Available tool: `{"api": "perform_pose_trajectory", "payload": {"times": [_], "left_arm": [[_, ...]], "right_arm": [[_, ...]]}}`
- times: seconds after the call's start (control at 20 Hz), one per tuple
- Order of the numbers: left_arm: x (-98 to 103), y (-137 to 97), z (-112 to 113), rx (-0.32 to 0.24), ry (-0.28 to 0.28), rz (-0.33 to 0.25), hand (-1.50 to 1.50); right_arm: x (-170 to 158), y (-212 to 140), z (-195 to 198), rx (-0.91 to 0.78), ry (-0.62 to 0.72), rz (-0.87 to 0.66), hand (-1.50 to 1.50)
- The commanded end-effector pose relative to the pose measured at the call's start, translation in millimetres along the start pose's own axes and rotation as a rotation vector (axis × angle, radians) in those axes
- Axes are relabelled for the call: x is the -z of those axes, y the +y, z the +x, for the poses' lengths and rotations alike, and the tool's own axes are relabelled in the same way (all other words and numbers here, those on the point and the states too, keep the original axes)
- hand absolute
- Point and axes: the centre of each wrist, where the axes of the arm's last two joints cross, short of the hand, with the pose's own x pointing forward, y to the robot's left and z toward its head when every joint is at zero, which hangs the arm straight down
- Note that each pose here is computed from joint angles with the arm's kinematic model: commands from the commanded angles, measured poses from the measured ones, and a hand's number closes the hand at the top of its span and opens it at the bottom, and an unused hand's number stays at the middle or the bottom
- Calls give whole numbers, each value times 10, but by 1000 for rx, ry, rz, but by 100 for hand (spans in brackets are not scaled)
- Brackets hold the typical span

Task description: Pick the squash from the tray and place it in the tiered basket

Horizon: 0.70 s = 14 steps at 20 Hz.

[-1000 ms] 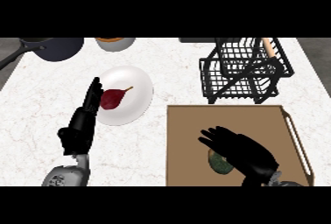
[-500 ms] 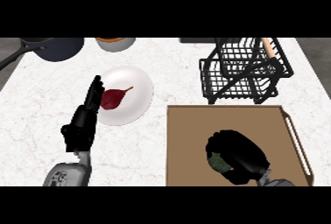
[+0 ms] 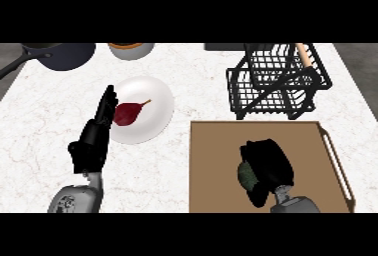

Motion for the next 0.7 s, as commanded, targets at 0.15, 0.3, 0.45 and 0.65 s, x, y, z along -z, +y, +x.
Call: {"api": "perform_pose_trajectory", "payload": {"times": [0.15,0.3,0.45,0.65], "left_arm": [[65,38,68,-3,-8,-10,0],[62,38,103,-9,3,-9,0],[58,66,96,-5,3,8,0],[18,139,11,12,9,-4,0]], "right_arm": [[71,-374,439,-52,408,-18,150],[58,-696,554,-11,454,-96,150],[-129,-1148,699,4,489,-201,150],[-494,-1746,774,21,519,-334,150]]}}
